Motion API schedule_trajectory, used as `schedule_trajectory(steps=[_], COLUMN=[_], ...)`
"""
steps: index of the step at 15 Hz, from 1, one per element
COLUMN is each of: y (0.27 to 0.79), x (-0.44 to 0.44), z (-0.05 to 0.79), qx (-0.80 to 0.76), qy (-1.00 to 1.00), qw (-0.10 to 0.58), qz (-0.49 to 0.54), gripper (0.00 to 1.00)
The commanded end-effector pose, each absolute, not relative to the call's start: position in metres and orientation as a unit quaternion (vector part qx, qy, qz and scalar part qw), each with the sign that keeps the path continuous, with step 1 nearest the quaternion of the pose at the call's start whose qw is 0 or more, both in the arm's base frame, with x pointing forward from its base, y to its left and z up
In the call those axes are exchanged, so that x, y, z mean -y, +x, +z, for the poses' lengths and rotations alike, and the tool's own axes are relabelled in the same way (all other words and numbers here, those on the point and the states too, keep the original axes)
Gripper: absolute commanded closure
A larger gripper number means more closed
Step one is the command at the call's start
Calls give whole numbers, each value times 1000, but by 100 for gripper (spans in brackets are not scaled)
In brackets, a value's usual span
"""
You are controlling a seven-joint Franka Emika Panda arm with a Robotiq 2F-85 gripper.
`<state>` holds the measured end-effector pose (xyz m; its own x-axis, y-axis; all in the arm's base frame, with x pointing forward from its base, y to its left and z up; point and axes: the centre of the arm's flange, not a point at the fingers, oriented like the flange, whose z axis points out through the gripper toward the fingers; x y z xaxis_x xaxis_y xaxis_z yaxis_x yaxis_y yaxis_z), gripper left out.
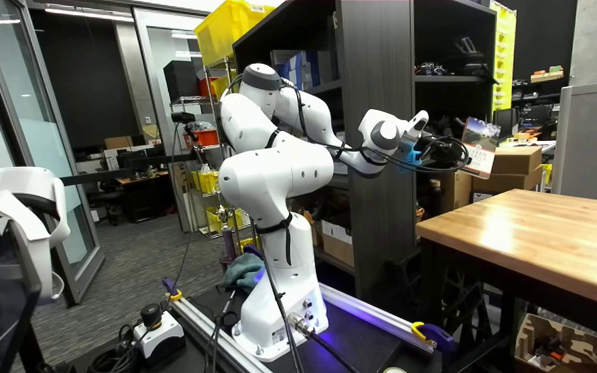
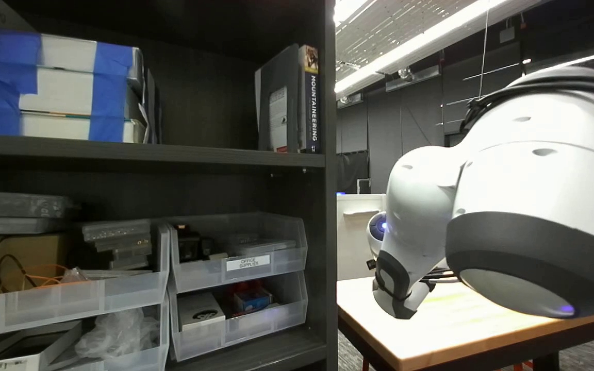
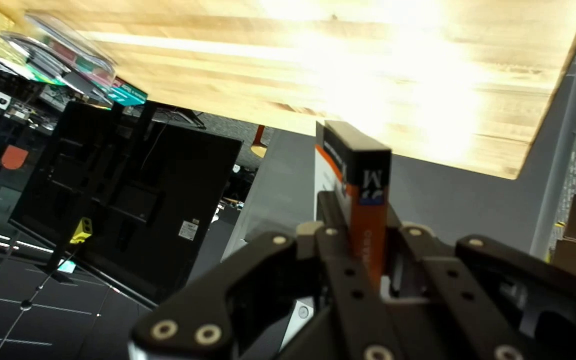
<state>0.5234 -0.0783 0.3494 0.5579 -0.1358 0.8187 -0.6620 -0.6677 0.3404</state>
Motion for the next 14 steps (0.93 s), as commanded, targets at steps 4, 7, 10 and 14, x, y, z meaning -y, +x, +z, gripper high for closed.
schedule_trajectory(steps=[4, 7, 10, 14], y=[525, 526, 527, 527], x=[69, 59, 54, 56], z=[350, 346, 345, 347], qx=[354, 407, 426, 415], qy=[836, 833, 829, 828], qw=[270, 238, 226, 243], qz=[321, 290, 283, 289], gripper=[96, 96, 96, 96])
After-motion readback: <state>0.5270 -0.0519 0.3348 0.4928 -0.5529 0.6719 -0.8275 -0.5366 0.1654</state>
